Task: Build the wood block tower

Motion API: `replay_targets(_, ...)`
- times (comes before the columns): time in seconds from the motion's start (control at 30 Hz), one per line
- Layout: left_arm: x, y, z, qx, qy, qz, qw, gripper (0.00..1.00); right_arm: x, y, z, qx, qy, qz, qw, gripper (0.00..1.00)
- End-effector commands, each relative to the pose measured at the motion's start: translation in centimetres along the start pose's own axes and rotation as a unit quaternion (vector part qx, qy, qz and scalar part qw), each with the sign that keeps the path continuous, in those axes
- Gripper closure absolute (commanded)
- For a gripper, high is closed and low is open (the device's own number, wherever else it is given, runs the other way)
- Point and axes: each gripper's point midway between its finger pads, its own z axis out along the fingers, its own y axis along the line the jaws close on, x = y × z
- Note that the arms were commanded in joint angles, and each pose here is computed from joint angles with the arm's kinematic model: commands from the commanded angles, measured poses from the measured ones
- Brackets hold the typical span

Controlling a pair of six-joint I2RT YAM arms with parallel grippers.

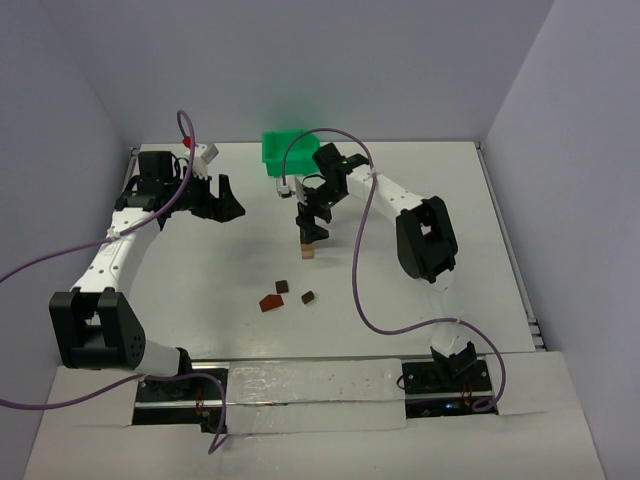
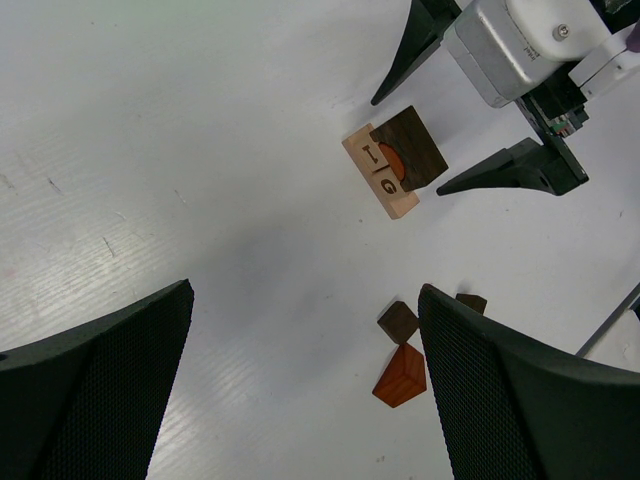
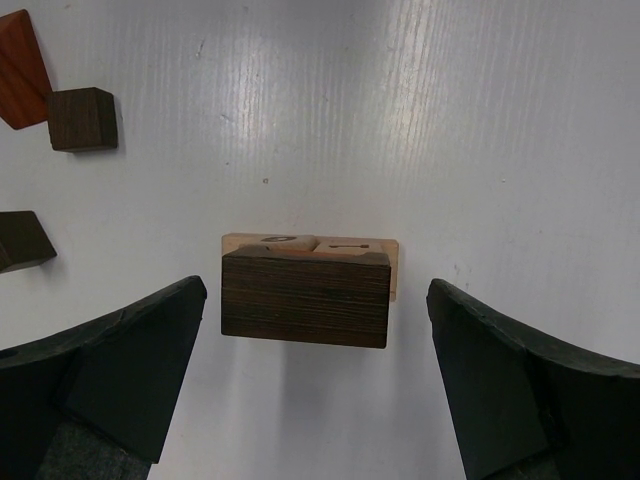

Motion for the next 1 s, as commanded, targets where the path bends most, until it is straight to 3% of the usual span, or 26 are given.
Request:
replay_targets(0.0, -2.5, -1.0, -0.9, 0.006, -0.035, 0.031, 0.999, 0.01, -2.6, -0.2, -2.0, 0.030, -0.014, -0.032, 0.999, 0.00)
replay_targets(0.47, -2.6, -1.0, -0.8, 0.008, -0.037, 0.029, 0.999, 0.01, -2.2, 0.4, -2.9, 0.030, 0.006, -0.044, 0.999, 0.00)
replay_targets(0.97, -2.4, -0.9, -1.2, -0.007, -0.040, 0.035, 0.999, 0.01, 0.3, 1.9, -4.7, 0.034, 0.067, -0.047, 0.996, 0.00)
